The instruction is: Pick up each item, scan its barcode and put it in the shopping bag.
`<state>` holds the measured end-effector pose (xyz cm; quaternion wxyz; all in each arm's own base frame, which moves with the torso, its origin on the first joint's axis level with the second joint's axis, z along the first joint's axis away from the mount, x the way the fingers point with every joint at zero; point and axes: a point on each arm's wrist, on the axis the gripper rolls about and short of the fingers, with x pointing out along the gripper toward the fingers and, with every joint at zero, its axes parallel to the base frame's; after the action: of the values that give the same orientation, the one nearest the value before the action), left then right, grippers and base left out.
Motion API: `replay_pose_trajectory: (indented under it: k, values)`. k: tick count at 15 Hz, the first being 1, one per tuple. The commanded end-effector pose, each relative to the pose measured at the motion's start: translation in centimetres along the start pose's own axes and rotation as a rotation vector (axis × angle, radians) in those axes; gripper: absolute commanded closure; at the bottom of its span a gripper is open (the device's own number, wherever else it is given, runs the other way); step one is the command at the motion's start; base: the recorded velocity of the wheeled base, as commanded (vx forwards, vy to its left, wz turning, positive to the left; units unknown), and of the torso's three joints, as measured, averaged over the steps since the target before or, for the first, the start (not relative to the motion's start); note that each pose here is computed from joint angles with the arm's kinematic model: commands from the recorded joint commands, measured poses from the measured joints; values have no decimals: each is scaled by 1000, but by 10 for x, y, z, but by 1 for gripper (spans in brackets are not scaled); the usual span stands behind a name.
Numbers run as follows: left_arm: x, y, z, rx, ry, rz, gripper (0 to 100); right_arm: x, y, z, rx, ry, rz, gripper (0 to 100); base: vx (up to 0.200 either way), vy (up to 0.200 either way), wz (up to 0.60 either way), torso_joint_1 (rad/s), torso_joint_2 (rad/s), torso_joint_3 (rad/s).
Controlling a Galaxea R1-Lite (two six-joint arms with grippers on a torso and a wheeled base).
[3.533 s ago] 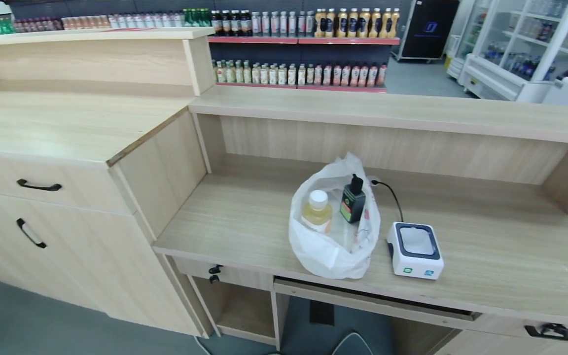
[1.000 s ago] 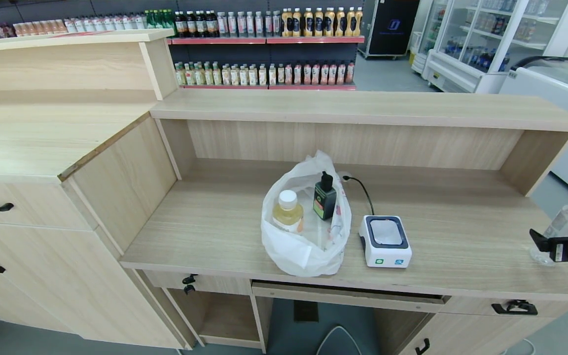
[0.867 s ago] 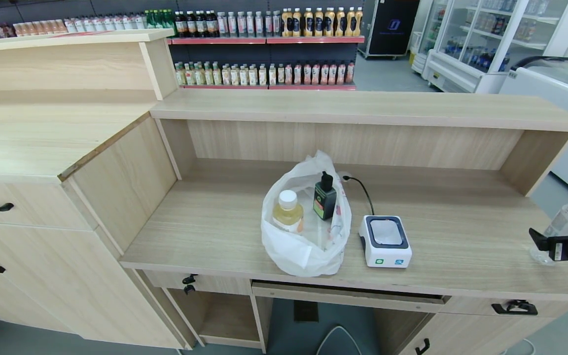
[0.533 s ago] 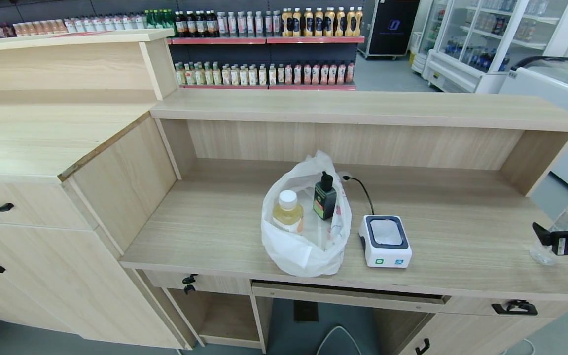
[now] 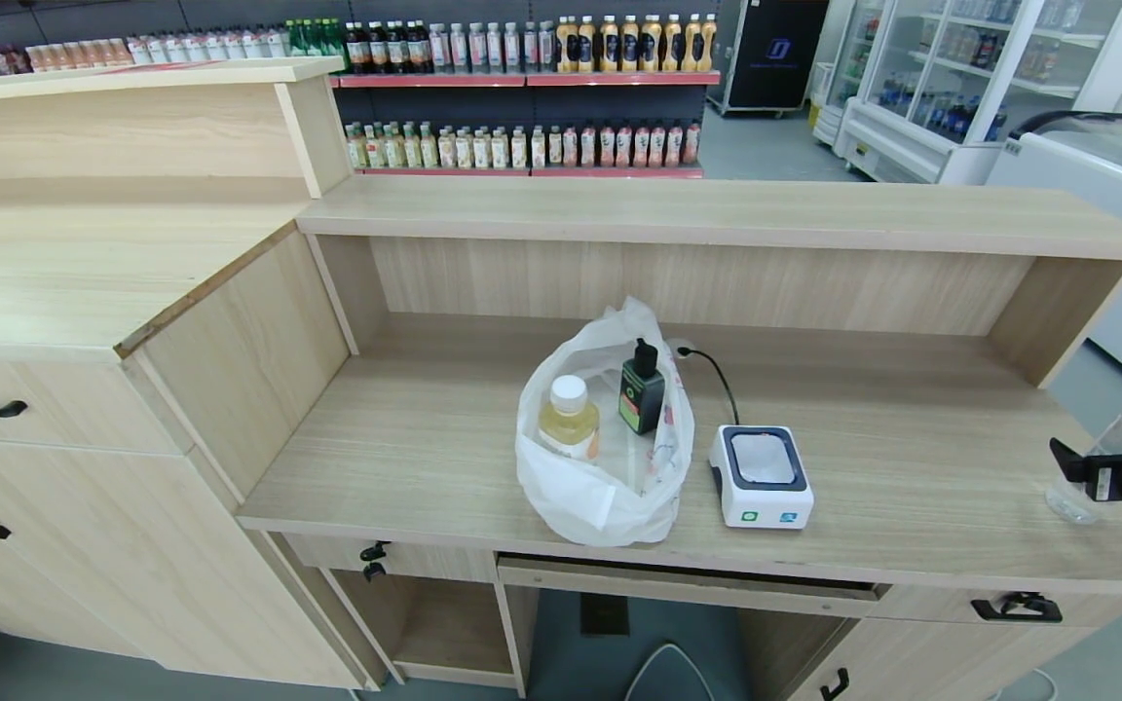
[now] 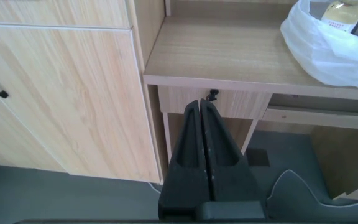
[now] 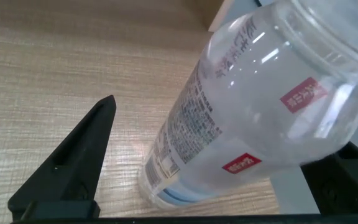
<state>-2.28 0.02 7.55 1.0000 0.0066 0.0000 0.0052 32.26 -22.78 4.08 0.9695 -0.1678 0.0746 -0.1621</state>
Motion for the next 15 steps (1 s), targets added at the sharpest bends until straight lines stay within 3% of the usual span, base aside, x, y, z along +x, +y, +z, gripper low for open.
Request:
replay_pose_trajectory:
  k: [1,15]
  values:
    - [0,0,0,1,0,0,100,4,1,-5,1,3,4,0,0,0,0,0,0,0]
    - [0,0,0,1,0,0,100,17,0,-5,6,-17,2,0,0,0,0,0,0,0]
